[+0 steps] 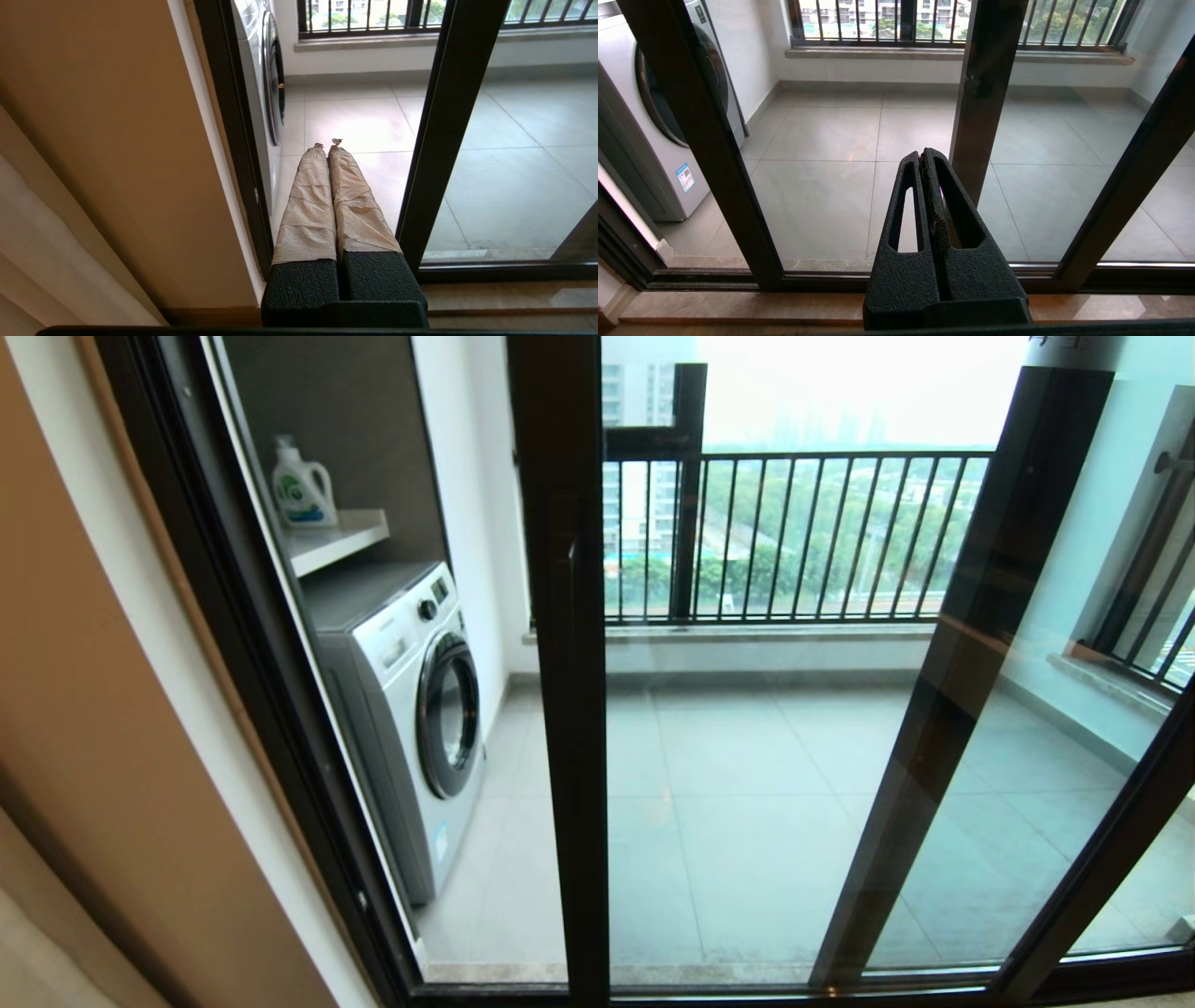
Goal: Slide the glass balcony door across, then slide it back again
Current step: Close the slid door
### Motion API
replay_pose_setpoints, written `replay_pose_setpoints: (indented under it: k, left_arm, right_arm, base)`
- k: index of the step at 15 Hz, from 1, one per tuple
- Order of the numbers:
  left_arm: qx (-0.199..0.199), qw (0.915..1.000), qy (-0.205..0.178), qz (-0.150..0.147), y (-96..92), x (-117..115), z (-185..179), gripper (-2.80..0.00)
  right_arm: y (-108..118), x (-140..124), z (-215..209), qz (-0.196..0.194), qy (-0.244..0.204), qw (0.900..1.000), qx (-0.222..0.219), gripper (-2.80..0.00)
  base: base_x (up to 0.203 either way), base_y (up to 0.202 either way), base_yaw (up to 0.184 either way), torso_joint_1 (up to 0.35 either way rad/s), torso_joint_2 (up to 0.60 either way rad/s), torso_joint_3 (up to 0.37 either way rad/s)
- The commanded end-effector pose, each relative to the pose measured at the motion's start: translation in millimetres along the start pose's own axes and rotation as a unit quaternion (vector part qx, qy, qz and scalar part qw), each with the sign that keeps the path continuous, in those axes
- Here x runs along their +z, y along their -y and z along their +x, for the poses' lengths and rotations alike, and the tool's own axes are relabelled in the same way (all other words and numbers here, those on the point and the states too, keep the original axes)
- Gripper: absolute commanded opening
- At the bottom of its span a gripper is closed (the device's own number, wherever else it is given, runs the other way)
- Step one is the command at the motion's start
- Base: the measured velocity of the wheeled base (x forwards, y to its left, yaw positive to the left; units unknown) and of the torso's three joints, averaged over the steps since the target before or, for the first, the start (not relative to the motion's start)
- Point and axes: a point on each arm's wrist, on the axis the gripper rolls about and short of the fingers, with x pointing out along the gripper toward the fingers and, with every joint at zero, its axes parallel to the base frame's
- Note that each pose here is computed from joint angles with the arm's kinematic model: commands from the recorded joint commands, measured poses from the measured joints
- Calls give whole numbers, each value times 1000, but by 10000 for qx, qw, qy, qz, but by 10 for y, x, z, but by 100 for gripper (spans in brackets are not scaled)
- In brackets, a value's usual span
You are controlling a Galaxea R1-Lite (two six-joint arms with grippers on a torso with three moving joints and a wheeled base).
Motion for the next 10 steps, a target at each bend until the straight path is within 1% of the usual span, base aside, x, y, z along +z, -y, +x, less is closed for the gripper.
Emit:
replay_pose_setpoints:
  k: [1, 2, 3, 4, 5, 6, 8, 10]
  left_arm:
    - [-38, 9994, -7, 334, 2, 0, 1, -280]
    - [-32, 9989, 13, 466, 2, 5, -1, -280]
    - [-36, 9985, 168, 511, -1, 74, -18, -280]
    - [-102, 9978, 395, 517, -3, 218, -56, -280]
    - [-292, 9967, 546, 530, -2, 379, -83, -280]
    - [-497, 9960, 531, 520, -3, 556, -62, -280]
    - [-762, 9956, 345, 430, -17, 917, 103, -280]
    - [-1053, 9936, 252, 333, -33, 1251, 426, -280]
  right_arm:
    - [-2, -34, 10, -3, -70, 10000, 4, -280]
    - [-2, -34, 10, 4, -71, 10000, -3, -280]
    - [-2, -34, 10, -10, -70, 10000, 5, -280]
    - [-2, -34, 10, 14, -71, 10000, -3, -280]
    - [-2, -34, 10, 7, -71, 10000, 0, -280]
    - [-2, -34, 10, 12, -71, 10000, -3, -280]
    - [-2, -33, 10, 12, -66, 10000, 1, -280]
    - [-2, -34, 10, 12, -71, 10000, -3, -280]
  base:
    - [0, 0, 0, 0, 0, 0]
    - [0, 0, 0, 0, 0, 0]
    - [0, 0, 0, 0, 0, 0]
    - [0, 0, 0, 0, 0, 0]
    - [0, 0, 0, 0, 0, 0]
    - [0, 0, 0, 0, 0, 0]
    - [0, 0, 0, 0, 0, 0]
    - [0, 0, 0, 0, 0, 0]
